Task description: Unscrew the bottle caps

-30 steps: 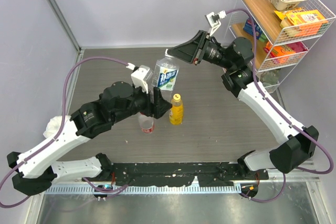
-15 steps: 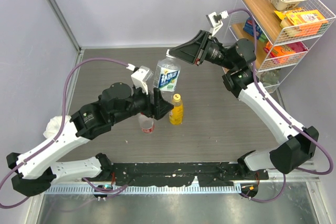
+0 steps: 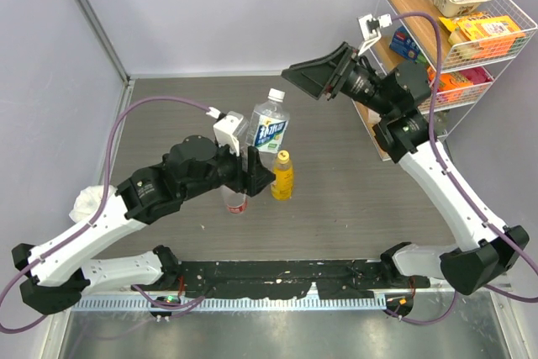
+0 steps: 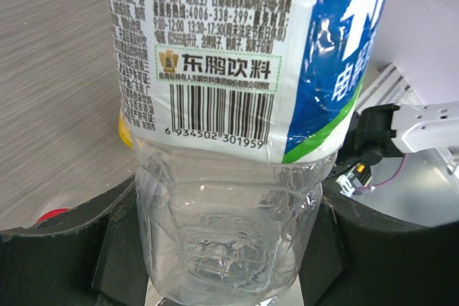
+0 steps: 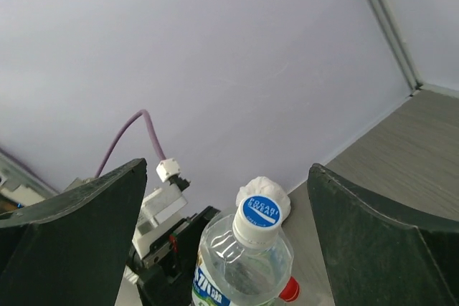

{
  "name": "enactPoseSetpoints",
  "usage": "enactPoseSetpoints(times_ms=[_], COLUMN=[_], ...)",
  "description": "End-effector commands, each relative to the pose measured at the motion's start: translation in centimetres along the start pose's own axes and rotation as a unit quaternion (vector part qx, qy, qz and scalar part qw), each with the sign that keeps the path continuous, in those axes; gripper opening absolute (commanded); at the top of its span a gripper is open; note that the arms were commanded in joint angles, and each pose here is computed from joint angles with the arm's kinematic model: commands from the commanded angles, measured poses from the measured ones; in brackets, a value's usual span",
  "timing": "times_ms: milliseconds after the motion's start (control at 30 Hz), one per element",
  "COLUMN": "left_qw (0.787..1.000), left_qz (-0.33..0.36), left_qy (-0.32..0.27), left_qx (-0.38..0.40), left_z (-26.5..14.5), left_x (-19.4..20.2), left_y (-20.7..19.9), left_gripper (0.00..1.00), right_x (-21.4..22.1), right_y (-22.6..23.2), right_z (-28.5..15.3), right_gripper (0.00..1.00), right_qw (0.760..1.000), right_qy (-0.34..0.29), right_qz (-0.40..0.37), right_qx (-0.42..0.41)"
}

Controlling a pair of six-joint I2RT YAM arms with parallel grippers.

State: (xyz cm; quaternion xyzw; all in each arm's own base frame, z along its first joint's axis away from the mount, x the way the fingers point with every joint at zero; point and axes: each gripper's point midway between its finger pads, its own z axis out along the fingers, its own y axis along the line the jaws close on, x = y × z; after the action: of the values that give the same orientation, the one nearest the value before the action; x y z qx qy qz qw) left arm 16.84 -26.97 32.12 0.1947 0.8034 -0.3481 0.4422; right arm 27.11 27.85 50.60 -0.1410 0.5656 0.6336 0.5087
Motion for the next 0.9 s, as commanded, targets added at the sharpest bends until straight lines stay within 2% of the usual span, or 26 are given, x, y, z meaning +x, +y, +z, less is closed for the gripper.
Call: enactPoseSetpoints(times_ms=[0, 167, 200, 300, 467, 733, 800, 867], left_qw=[0.999, 0.995, 0.993, 0.987, 0.974, 0.96, 0.958, 0.958], left_qz=[0.018, 0.033, 0.037, 0.047, 0.065, 0.084, 0.086, 0.087], left_qy=[-0.011, -0.006, -0.004, 0.007, 0.022, 0.04, 0.042, 0.042], left_qx=[-0.026, -0.095, -0.11, -0.155, -0.215, -0.264, -0.269, -0.272], left_z=[0.0, 0.5, 0.6, 0.9, 1.5, 2.1, 2.1, 2.2], left_x=[-1.0, -0.9, -0.9, -0.8, -0.7, -0.6, -0.6, -0.5], left_y=[0.7, 3.1, 3.6, 5.1, 7.0, 8.4, 8.6, 8.7], left_gripper=[0.0, 0.0, 0.0, 0.0, 0.0, 0.0, 0.0, 0.0], right_x=[-2.2, -2.1, -1.1, -0.8, 2.3, 5.3, 5.7, 5.8], right_y=[-2.0, -5.9, -6.8, -7.3, -9.0, -10.4, -10.7, -10.8], right_z=[-0.5, -0.8, -0.7, -0.1, 1.3, 3.5, 3.7, 3.9], right_gripper=[0.97, 0.97, 0.97, 0.97, 0.98, 0.98, 0.95, 0.87], right_qw=[0.994, 0.975, 0.972, 0.965, 0.949, 0.946, 0.945, 0.946], right_qy=[-0.023, -0.011, 0.007, 0.016, 0.06, 0.095, 0.097, 0.095], right_qz=[-0.031, -0.018, -0.011, -0.009, -0.003, 0.022, 0.026, 0.03], right_qx=[0.105, 0.219, 0.237, 0.261, 0.31, 0.309, 0.311, 0.307])
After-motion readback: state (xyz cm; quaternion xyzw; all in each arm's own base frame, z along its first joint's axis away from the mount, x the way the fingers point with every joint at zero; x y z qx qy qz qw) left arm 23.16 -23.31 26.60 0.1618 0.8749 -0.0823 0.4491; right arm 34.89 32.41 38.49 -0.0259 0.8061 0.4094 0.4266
